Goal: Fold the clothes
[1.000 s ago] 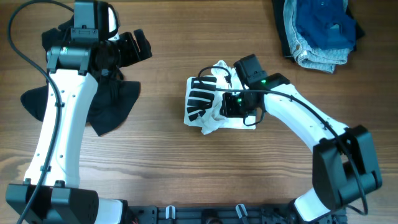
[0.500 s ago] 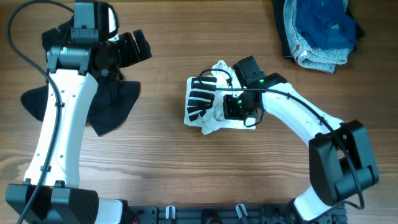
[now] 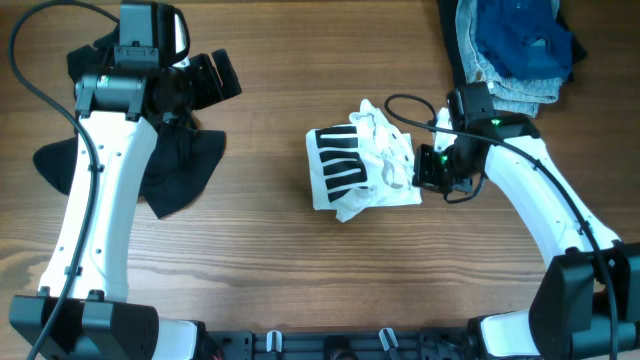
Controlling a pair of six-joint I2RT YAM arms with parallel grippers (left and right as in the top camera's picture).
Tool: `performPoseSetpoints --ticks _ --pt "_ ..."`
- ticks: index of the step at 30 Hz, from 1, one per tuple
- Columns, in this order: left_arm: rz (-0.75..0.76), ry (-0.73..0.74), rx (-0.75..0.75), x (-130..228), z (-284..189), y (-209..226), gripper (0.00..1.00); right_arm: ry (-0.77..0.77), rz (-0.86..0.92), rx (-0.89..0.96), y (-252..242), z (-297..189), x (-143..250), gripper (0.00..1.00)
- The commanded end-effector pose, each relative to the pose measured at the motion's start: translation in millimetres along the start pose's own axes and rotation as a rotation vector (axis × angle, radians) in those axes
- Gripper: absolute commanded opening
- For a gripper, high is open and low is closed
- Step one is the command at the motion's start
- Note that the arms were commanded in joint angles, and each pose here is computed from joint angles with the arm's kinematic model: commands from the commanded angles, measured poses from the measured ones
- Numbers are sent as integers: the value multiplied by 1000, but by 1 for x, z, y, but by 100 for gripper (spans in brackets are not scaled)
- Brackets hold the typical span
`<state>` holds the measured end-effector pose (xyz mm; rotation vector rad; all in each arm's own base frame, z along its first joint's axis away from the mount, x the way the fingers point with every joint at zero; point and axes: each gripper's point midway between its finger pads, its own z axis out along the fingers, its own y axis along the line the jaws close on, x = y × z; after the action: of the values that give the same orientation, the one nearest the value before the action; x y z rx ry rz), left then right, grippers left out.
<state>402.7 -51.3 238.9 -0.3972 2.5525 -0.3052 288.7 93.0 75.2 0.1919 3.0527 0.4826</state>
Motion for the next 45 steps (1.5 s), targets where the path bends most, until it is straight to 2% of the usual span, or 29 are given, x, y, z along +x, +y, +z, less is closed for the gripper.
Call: performPoseSetpoints --ticks 1,6,10,13,15,16,20,24,31,38,41,45 --pt "10 -4 -21 -1 2 5 100 87 34 86 -26 26 22 4" --pt "13 -12 -41 -3 2 8 100 100 98 130 -47 41 32 4" --pt "13 -13 -41 -3 2 8 100 35 53 86 -40 25 10 5" --pt "13 -12 -41 -3 2 8 100 -58 2 57 -23 -3 -18 11" --pt "13 -12 -41 -3 2 8 100 -127 -33 45 -12 -26 -37 17" --pt "13 -12 -41 -3 2 8 100 -190 -70 31 -2 -45 -54 28" --pt "13 -11 -41 -3 2 8 100 -280 -133 -19 16 -65 -78 53" --pt "13 -13 -43 -3 2 9 100 -314 -186 -65 29 -57 -93 53" --pt "13 -19 -58 -4 2 11 100 -252 -290 -82 62 4 -102 51" --pt "13 -18 -58 -4 2 11 100 -183 -282 10 59 54 -97 43" --pt "13 -18 -58 -4 2 11 100 -192 -264 19 58 60 -101 39" --pt "13 -18 -58 -4 2 11 100 -226 -248 38 57 59 -109 28"
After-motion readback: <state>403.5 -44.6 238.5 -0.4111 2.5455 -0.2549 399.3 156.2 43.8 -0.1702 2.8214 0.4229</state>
